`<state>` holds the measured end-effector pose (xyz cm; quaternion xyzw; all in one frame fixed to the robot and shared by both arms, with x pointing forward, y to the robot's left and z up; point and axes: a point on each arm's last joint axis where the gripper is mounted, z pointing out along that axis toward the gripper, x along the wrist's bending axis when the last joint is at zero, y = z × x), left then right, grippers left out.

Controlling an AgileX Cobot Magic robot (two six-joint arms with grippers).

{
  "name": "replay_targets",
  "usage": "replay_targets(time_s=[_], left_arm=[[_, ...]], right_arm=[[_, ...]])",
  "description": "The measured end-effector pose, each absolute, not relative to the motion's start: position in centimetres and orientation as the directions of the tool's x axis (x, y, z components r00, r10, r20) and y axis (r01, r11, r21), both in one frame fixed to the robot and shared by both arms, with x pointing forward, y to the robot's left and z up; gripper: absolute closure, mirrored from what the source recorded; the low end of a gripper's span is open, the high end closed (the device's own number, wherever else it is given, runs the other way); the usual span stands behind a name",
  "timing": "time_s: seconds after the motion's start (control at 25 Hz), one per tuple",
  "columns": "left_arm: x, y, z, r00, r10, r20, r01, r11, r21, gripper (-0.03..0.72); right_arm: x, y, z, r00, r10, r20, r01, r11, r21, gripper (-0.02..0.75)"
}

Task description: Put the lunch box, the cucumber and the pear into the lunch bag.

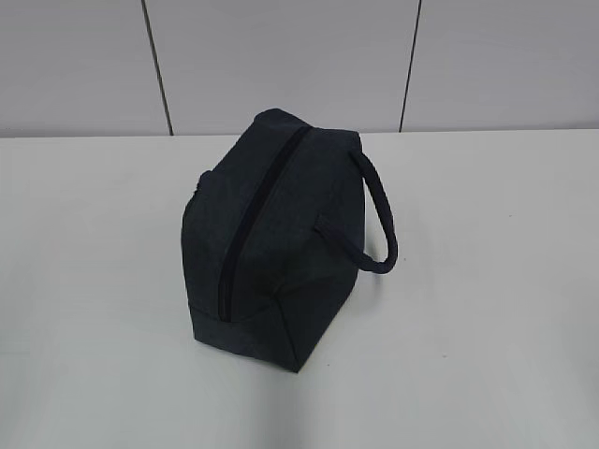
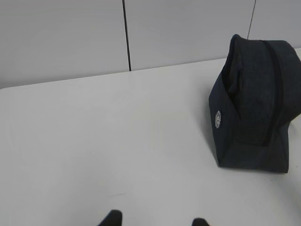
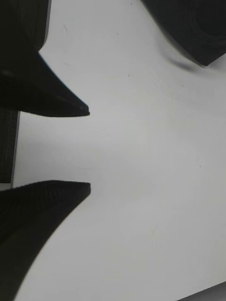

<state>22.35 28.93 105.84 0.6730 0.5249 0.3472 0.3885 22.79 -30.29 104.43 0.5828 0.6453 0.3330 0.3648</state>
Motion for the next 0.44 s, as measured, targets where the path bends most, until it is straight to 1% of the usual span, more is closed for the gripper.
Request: replay_targets(time_s=[0.44], left_arm=[[22.35, 28.93, 105.84, 0.208, 0.976, 0.059, 0.437, -0.147, 0.887, 0.412]], right_arm=[[22.79, -30.29, 104.43, -0.055, 0.995, -0.083, 0.509, 0.099, 0.855, 0.388]])
